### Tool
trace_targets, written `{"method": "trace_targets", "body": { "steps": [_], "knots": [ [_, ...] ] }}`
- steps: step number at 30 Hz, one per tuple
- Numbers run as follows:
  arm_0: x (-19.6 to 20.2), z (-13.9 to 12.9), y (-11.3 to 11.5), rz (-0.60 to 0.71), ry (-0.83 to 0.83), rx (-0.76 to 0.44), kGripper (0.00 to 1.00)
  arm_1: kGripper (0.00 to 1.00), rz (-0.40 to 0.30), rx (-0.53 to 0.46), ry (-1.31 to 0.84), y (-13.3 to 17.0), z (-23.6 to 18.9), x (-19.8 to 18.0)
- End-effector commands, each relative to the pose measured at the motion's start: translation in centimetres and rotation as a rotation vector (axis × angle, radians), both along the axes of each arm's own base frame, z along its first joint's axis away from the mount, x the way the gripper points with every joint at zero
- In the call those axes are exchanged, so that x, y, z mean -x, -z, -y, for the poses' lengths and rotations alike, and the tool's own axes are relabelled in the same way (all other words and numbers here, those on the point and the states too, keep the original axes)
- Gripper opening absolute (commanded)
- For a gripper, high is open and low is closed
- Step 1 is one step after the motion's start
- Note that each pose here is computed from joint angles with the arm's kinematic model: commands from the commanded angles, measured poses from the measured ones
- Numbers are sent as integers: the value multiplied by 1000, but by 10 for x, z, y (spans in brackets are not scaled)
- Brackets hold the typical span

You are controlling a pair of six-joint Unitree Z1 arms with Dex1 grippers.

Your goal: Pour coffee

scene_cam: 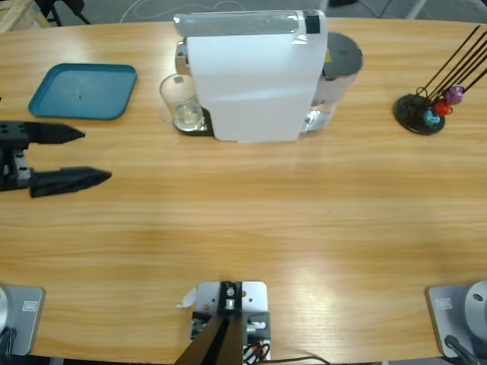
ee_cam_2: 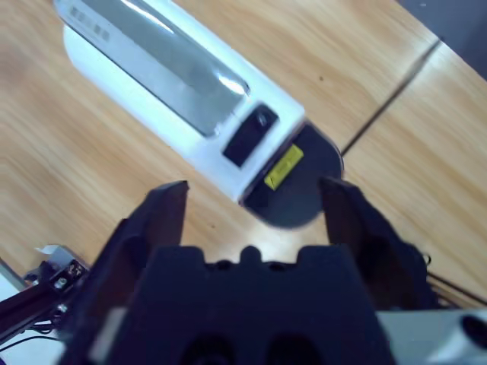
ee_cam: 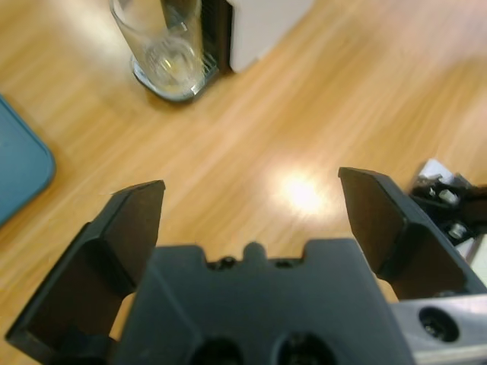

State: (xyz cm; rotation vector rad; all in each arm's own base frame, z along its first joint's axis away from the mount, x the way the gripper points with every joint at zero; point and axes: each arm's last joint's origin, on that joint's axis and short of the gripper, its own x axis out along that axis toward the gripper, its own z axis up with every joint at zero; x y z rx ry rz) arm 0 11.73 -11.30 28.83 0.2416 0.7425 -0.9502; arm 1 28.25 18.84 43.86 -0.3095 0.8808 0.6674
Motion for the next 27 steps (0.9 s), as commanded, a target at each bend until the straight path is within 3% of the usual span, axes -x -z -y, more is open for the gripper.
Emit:
{"method": "trace_targets", "body": {
  "steps": [1, 18, 23, 27],
  "knots": [
    [17, -14, -2, 41, -29, -3, 1000, 0, -37, 53, 6, 18, -19, -47],
    [-14, -5, 29, 93, -132, -13, 999, 0, -147, 3, -48, 45, -30, -63],
    [-14, -5, 30, 98, -133, -9, 1000, 0, -153, 14, -53, 45, -32, -59],
    [-14, -5, 31, 99, -134, -9, 1000, 0, -119, 55, -19, 42, -28, -60]
  ]
}}
